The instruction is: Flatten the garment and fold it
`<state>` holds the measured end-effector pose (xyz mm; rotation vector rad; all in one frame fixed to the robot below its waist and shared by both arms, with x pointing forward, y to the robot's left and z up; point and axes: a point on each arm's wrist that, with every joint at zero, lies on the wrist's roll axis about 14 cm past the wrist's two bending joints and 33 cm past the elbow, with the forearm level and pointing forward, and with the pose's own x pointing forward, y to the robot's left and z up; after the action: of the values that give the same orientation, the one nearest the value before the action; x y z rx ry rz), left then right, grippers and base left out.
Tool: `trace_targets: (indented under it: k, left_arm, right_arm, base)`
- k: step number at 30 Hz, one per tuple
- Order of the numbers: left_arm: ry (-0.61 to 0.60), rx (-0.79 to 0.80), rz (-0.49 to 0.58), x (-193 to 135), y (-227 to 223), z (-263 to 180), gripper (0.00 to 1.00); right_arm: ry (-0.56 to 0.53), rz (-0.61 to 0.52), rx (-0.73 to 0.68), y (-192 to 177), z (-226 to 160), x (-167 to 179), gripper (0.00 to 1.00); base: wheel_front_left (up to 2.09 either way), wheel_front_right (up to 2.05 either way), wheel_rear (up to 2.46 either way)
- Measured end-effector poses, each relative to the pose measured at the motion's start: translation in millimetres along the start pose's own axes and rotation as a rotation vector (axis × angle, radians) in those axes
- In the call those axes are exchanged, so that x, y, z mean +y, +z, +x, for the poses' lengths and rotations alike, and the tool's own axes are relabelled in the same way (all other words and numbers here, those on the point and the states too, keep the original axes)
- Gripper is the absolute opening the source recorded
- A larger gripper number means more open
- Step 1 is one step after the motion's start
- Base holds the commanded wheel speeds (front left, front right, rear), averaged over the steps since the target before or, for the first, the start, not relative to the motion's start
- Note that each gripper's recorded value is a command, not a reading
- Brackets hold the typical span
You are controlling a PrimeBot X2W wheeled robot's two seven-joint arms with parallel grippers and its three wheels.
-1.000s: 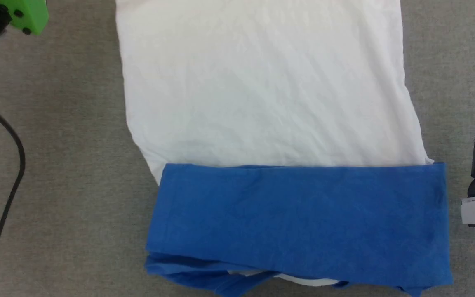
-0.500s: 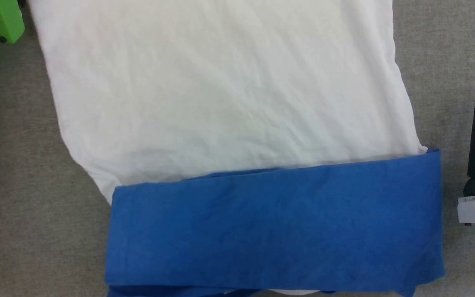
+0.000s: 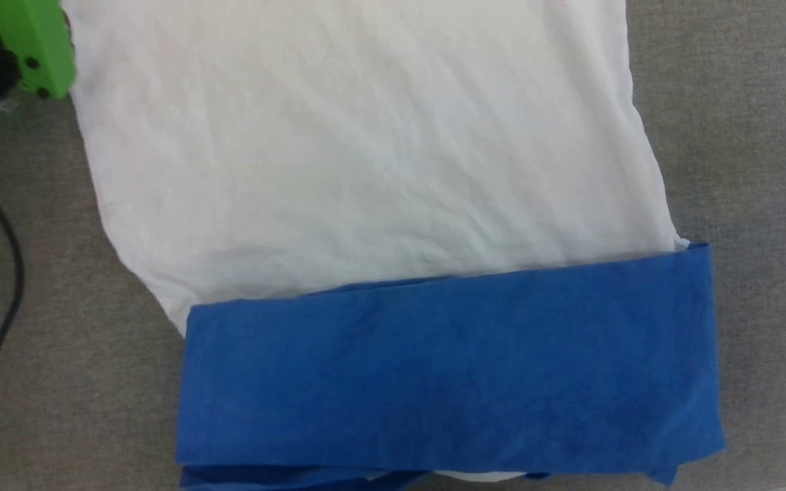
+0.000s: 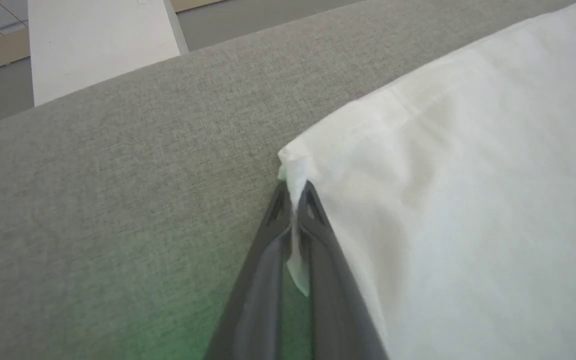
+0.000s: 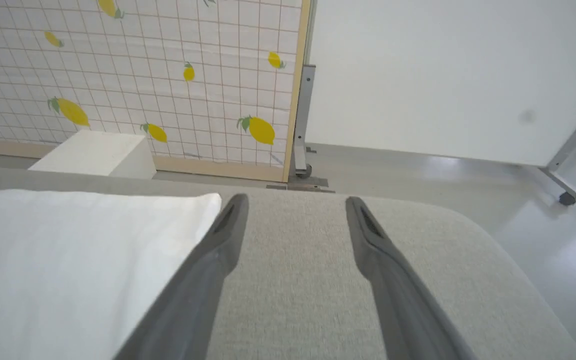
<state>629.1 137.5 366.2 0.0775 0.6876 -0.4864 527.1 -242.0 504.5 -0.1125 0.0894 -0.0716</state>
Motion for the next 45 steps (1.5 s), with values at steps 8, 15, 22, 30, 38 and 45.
trace_targets:
  k: [8, 15, 22, 30, 38, 45]
  left_arm:
    - [-0.027, -0.018, 0.001, -15, -2, -14, 0.00]
    - [-0.031, -0.020, 0.003, -16, -6, -20, 0.00]
    - [-0.027, -0.028, 0.001, -13, -12, -19, 0.00]
    - [-0.023, -0.025, -0.006, -2, -18, -13, 0.00]
    - [0.018, -0.077, -0.038, 13, -12, -14, 0.00]
    - [0.085, -0.256, -0.039, 30, 27, -33, 0.00]
  right_arm:
    - [0.156, 0.010, 0.191, 27, 77, 42, 1.00]
    - [0.141, 0.026, 0.416, -10, 126, 62, 1.00]
    - [0.146, 0.021, 0.631, -80, 138, 92, 1.00]
    - [0.130, 0.060, 0.715, -126, 147, 105, 0.00]
    - [0.107, 0.095, 0.665, -117, 155, 105, 0.00]
    - [0.110, 0.130, 0.515, -69, 162, 100, 0.00]
  base:
    - [0.00, 0.00, 0.00]
    - [0.00, 0.00, 0.00]
    - [0.00, 0.00, 0.00]
    - [0.00, 0.00, 0.00]
    - [0.00, 0.00, 0.00]
    - [0.00, 0.00, 0.00]
